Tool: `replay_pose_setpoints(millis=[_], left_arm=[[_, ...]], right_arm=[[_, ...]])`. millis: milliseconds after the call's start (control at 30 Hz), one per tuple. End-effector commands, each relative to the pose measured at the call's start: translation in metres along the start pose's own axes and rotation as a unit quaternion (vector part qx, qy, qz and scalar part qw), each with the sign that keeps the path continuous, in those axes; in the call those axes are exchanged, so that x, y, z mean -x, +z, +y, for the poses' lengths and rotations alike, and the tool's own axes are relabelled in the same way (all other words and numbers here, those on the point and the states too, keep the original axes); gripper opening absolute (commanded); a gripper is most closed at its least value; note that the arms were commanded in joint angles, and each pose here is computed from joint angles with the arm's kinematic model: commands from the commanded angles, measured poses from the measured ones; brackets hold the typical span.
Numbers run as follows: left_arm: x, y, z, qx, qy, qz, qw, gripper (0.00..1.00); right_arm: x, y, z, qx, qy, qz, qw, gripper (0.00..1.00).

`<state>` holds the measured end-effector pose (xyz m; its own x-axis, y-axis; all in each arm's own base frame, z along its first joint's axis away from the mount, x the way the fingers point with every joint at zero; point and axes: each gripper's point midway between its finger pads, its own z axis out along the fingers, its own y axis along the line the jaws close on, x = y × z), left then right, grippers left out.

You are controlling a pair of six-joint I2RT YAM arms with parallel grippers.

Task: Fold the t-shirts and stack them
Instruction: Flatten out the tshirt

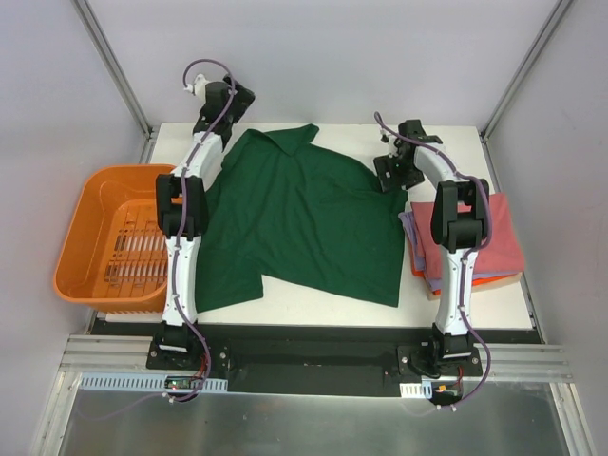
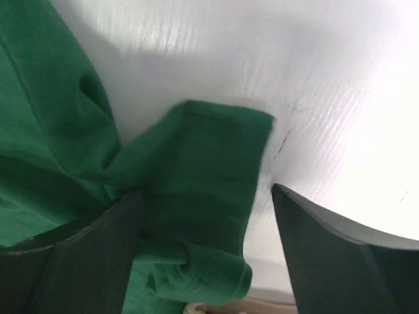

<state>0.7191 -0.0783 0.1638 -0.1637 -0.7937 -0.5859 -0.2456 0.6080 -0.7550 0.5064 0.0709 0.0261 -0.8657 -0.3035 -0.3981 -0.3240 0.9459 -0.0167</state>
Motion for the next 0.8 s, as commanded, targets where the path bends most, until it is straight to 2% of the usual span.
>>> replay_pose_setpoints(millis=[0,67,100,233,400,500,600,767], left_arm=[[0.018,-0.089,-0.123,-0.133,0.109,0.012,0.985,0.99],[0.017,-0.114,-0.128,-0.146,0.123,0.032,0.981,0.99],[0.019,-0.129,-0.133,-0.157,0.131,0.040,0.978,0.99],[0.010,-0.186,-0.142,-0.196,0.140,0.089,0.966,0.99],[-0.033,-0.233,-0.115,-0.205,0.132,0.175,0.954,0.99],[-0.058,-0.248,-0.092,-0.187,0.140,0.205,0.950,0.99],[-0.080,-0.260,-0.070,-0.170,0.153,0.233,0.945,0.99],[-0.122,-0.258,-0.013,-0.111,0.153,0.291,0.938,0.99]], right_arm=[[0.010,-0.055,-0.001,-0.010,0.030,-0.026,0.999,0.90],[0.016,-0.073,0.000,-0.014,0.035,-0.043,0.998,0.99],[0.019,-0.083,0.000,-0.017,0.039,-0.054,0.998,0.96],[0.022,-0.111,0.009,-0.022,0.043,-0.082,0.995,0.96],[0.012,-0.146,0.039,-0.038,0.033,-0.101,0.994,0.96],[-0.003,-0.157,0.064,-0.050,0.023,-0.098,0.994,0.96],[-0.030,-0.154,0.100,-0.020,0.027,-0.074,0.997,0.96],[-0.076,-0.125,0.165,0.034,0.034,-0.024,0.999,0.96]])
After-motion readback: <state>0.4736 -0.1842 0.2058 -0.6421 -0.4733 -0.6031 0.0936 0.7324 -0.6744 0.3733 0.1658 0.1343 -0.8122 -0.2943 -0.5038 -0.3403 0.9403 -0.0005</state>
